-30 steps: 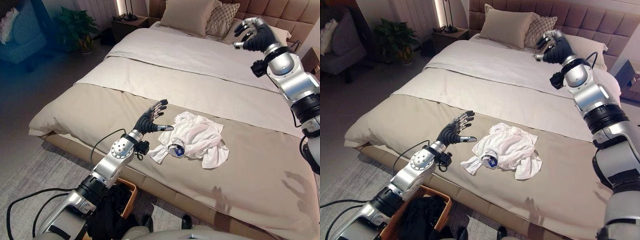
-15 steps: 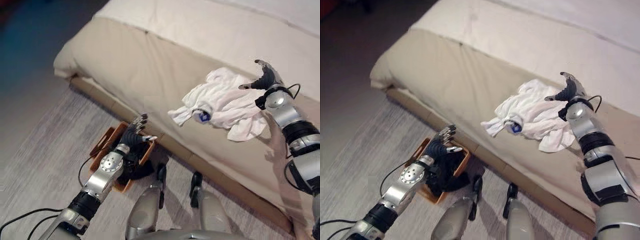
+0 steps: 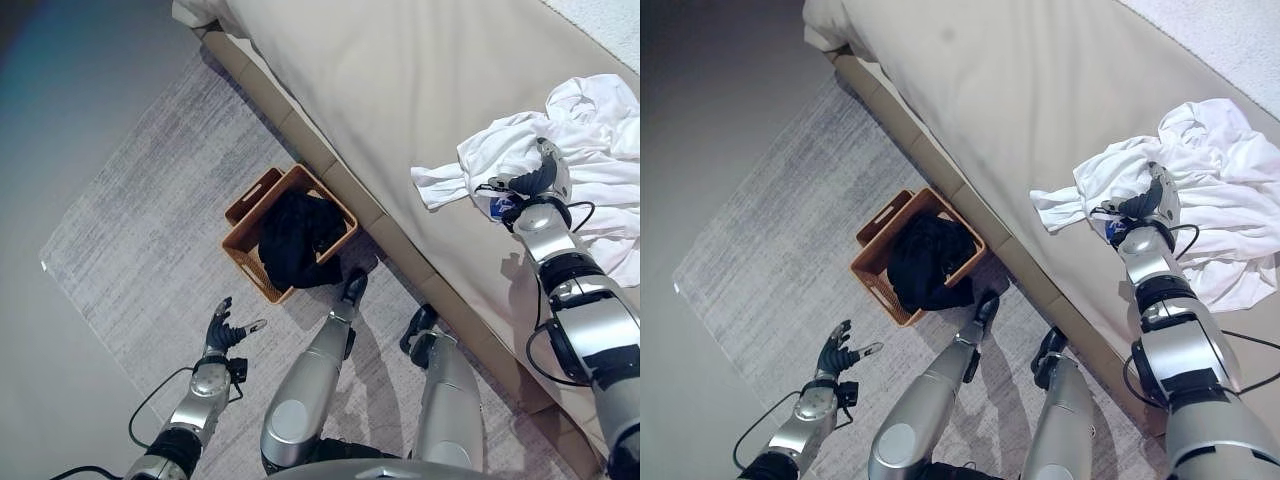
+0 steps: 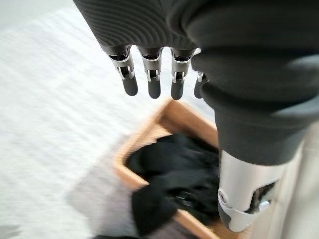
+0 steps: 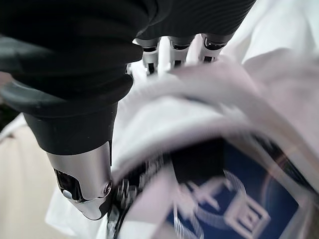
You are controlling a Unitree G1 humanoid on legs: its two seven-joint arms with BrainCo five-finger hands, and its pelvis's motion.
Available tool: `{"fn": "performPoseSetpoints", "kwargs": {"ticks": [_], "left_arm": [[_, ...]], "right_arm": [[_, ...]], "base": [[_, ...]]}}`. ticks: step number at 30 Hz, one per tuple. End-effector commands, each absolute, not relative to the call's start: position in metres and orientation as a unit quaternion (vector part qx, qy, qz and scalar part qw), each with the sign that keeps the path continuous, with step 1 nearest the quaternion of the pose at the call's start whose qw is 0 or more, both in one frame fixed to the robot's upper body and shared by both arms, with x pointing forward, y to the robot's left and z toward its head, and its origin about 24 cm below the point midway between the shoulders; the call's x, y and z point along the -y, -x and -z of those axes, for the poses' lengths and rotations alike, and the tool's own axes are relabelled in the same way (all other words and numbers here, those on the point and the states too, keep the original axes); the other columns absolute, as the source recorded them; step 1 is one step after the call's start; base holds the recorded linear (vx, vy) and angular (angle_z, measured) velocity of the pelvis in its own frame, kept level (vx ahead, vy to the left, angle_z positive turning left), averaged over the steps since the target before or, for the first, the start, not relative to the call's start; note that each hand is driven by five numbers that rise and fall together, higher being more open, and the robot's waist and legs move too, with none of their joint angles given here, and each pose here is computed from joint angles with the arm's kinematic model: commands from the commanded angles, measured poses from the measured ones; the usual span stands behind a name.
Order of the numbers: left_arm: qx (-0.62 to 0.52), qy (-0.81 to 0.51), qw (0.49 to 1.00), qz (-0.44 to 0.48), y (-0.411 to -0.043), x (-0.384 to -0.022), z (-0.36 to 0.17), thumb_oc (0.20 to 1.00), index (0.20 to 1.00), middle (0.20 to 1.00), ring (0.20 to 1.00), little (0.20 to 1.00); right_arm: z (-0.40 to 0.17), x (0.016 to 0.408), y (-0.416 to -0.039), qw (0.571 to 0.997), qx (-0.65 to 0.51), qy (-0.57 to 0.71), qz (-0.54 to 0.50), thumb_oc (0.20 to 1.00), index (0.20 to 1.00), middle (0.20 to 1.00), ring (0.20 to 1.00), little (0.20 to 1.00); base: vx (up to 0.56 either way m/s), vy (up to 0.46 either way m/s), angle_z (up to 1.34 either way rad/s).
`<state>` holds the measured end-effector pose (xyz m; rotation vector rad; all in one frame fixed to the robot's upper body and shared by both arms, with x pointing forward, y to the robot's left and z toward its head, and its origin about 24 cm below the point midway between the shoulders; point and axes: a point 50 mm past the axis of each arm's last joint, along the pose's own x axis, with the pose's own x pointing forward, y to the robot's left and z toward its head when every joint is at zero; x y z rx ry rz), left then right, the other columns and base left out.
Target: Pick up clothes into the bucket
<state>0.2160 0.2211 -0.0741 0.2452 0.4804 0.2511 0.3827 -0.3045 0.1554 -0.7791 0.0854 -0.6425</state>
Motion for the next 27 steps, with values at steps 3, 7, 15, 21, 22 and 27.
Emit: {"fn": "performPoseSetpoints", "kwargs": {"ticks": [3, 7, 15, 21, 22, 27], "left_arm": [[-0.217, -0.135, 0.96, -0.116, -0.226, -0.217, 0.069, 1.0, 1.0, 1.0, 1.0, 1.0], [-0.191, -0.114, 0.97, -0.1, -0.243, -0.203, 0.058, 1.0, 1.0, 1.0, 1.0, 1.0], [-0.146, -0.102, 0.98, -0.084, -0.26, -0.193, 0.039, 1.0, 1.0, 1.0, 1.0, 1.0], [-0.145, -0.113, 0.979, -0.085, -0.262, -0.198, 0.038, 1.0, 1.0, 1.0, 1.0, 1.0], [-0.144, -0.114, 0.979, -0.088, -0.262, -0.199, 0.038, 1.0, 1.0, 1.0, 1.0, 1.0], [-0.14, -0.125, 0.976, -0.108, -0.256, -0.216, 0.037, 1.0, 1.0, 1.0, 1.0, 1.0]], "right_arm": [[-0.18, 0.337, -0.376, 0.842, -0.079, 0.418, 0.331, 0.746, 0.746, 0.746, 0.746, 0.746], [-0.183, 0.35, -0.369, 0.811, -0.12, 0.463, 0.337, 0.2, 0.2, 0.2, 0.2, 0.2], [-0.197, 0.374, -0.356, 0.796, -0.111, 0.464, 0.371, 0.2, 0.2, 0.2, 0.2, 0.2], [-0.259, 0.375, -0.356, 0.811, 0.018, 0.406, 0.421, 0.2, 0.2, 0.2, 0.2, 0.2], [-0.272, 0.372, -0.356, 0.815, 0.05, 0.391, 0.425, 0.2, 0.2, 0.2, 0.2, 0.2], [-0.334, 0.334, -0.351, 0.804, 0.243, 0.354, 0.412, 0.2, 0.2, 0.2, 0.2, 0.2]], "base": [[0.03, -0.06, 0.14], [0.02, -0.027, 0.18], [0.0, 0.002, 0.02], [-0.01, 0.014, -0.03], [0.0, 0.013, -0.09], [0.01, 0.062, -0.27]]}}
